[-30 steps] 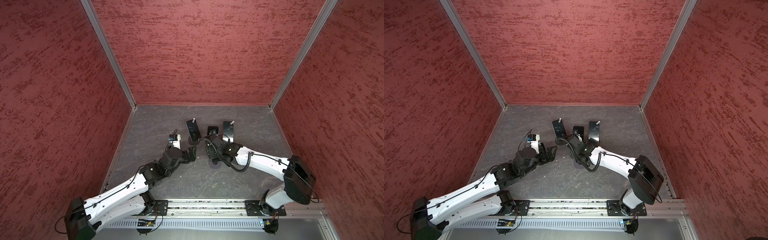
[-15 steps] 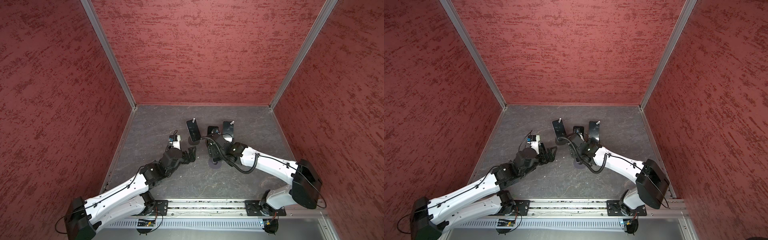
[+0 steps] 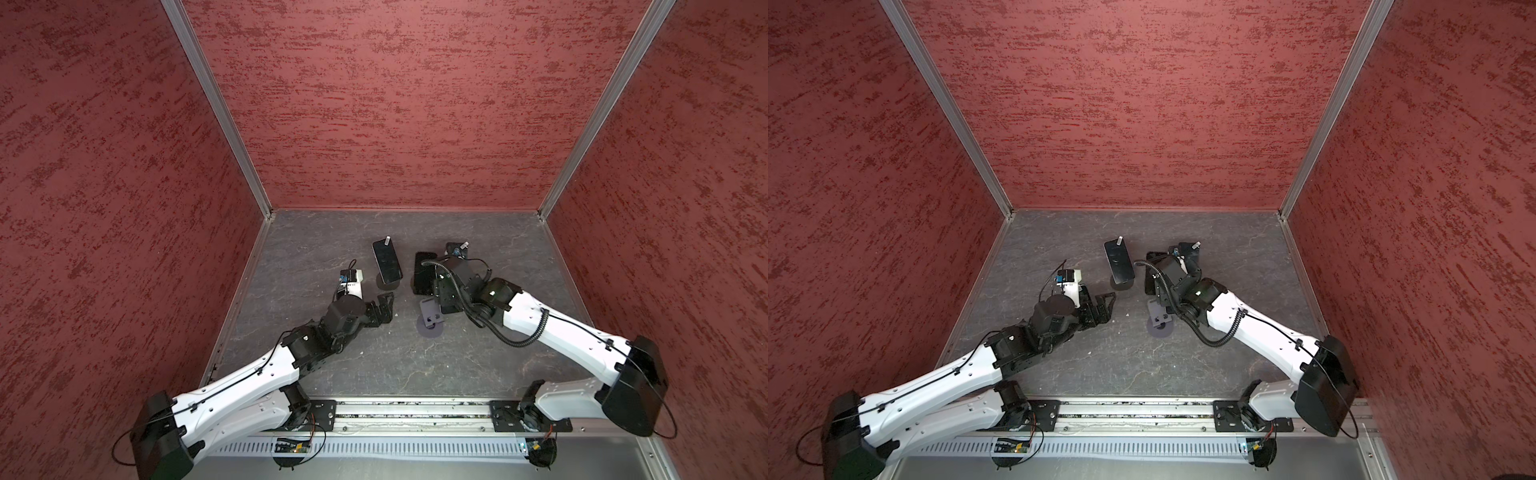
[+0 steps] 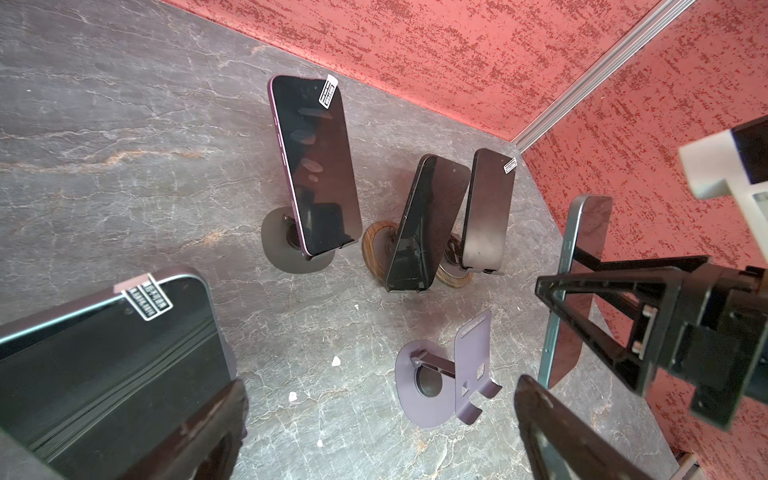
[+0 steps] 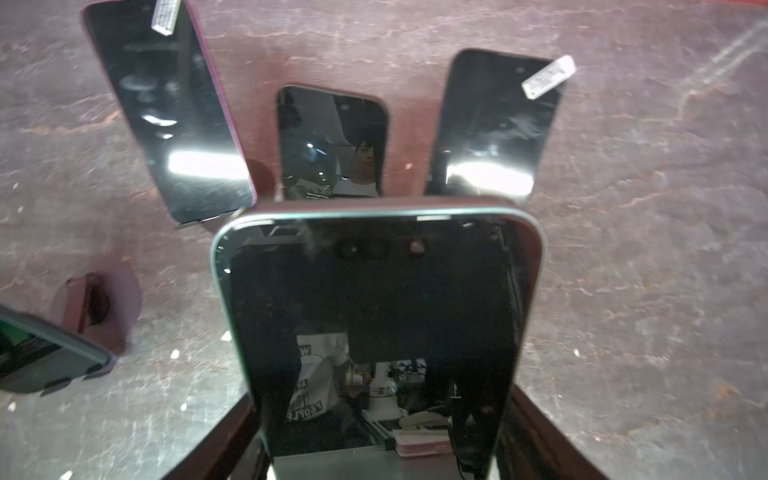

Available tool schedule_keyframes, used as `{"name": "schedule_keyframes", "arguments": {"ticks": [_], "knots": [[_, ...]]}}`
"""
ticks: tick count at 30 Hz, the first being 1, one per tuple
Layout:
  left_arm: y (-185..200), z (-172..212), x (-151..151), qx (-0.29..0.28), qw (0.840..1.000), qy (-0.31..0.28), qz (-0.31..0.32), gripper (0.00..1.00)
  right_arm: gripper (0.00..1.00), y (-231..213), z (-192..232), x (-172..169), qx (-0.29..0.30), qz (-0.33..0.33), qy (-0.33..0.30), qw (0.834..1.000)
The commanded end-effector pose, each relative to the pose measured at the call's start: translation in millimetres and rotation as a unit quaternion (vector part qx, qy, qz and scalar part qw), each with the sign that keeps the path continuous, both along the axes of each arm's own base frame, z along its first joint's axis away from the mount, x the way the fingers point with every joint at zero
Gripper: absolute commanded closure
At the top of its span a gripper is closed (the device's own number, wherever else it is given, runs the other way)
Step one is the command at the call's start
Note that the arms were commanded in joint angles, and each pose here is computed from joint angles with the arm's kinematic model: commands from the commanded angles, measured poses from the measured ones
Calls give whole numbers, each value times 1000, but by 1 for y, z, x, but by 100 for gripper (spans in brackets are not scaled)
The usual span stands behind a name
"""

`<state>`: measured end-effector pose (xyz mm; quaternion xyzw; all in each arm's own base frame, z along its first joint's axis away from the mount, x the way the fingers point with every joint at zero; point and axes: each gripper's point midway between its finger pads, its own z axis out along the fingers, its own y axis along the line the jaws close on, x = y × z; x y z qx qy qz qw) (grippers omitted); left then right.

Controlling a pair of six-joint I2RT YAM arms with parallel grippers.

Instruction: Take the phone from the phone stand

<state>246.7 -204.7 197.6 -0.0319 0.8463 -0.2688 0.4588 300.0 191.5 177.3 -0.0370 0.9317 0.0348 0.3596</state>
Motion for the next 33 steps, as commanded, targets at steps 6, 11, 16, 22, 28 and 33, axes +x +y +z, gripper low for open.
{"name": "schedule_keyframes", "arguments": {"ticks": [6, 11, 16, 22, 28, 33], "knots": [[1, 5, 5, -3, 1000, -15, -2, 1, 42, -37, -47, -21, 10, -51, 75, 996], [1, 4, 7, -8, 1000, -17, -1, 0, 41, -41, -75, -37, 17, -51, 116, 992], [-1, 3, 7, -13, 1000, -14, -5, 1, 41, -41, -95, -45, 26, -54, 142, 988], [0, 3, 7, -15, 1000, -13, -3, 0, 40, -37, -117, -48, 27, -52, 167, 984], [2, 3, 7, -19, 1000, -12, 1, 1, 39, -34, -136, -48, 21, -55, 188, 980], [4, 3, 8, -19, 1000, -12, 4, 0, 39, -39, -154, -53, 2, -64, 211, 975]]}}
